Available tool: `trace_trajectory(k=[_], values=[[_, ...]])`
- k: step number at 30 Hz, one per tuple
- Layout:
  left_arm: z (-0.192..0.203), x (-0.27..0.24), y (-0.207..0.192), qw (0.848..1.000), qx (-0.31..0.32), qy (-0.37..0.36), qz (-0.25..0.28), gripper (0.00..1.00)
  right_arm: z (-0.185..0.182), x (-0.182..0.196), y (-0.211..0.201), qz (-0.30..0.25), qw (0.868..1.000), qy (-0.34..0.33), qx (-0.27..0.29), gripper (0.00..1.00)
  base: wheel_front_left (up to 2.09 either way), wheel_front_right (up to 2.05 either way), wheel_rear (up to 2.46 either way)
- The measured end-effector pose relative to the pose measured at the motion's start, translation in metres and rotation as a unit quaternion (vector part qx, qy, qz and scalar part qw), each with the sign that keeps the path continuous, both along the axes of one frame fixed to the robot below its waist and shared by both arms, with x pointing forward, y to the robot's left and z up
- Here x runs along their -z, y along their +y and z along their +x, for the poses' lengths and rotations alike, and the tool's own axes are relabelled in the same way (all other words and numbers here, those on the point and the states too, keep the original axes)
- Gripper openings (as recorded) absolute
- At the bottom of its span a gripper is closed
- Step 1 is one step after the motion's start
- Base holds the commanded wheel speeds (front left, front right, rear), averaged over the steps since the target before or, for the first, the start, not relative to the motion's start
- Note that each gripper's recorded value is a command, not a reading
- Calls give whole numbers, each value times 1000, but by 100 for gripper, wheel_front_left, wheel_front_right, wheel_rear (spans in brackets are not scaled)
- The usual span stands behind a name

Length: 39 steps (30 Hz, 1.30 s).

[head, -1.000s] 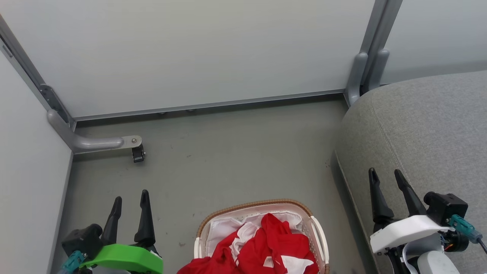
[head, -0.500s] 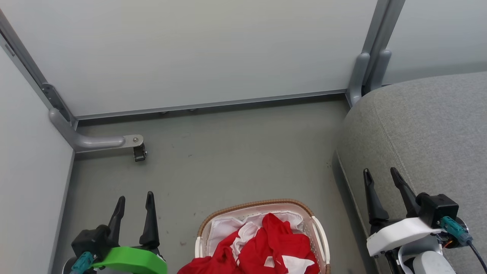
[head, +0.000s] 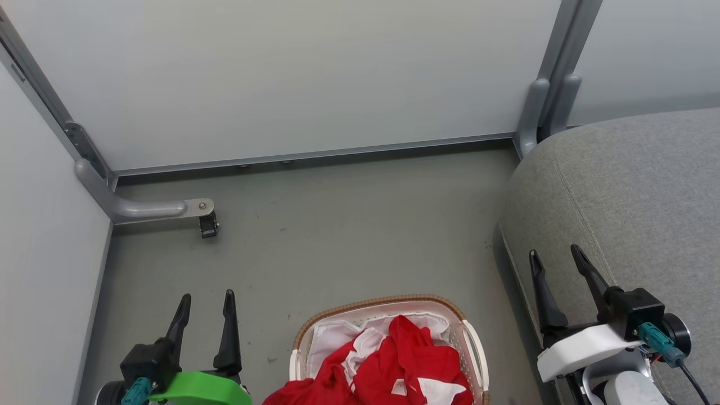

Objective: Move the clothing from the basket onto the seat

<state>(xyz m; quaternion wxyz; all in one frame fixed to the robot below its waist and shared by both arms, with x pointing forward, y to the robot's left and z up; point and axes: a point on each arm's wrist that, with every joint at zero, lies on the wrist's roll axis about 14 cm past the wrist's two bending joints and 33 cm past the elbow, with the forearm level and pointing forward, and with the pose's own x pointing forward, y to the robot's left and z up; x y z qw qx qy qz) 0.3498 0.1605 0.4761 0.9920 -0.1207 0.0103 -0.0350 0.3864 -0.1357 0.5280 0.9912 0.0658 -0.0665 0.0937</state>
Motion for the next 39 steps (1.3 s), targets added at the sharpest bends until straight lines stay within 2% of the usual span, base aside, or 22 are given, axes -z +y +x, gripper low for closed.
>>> trace_trajectory(k=[31, 39], values=[[1, 10, -7, 1000, 12, 14, 4, 100, 5, 3, -2, -1, 1000, 2, 4, 100, 0, 0, 0], [35, 6, -34, 998, 62, 4, 23, 100, 31, 2, -11, -11, 1000, -4, 17, 100, 0, 0, 0]])
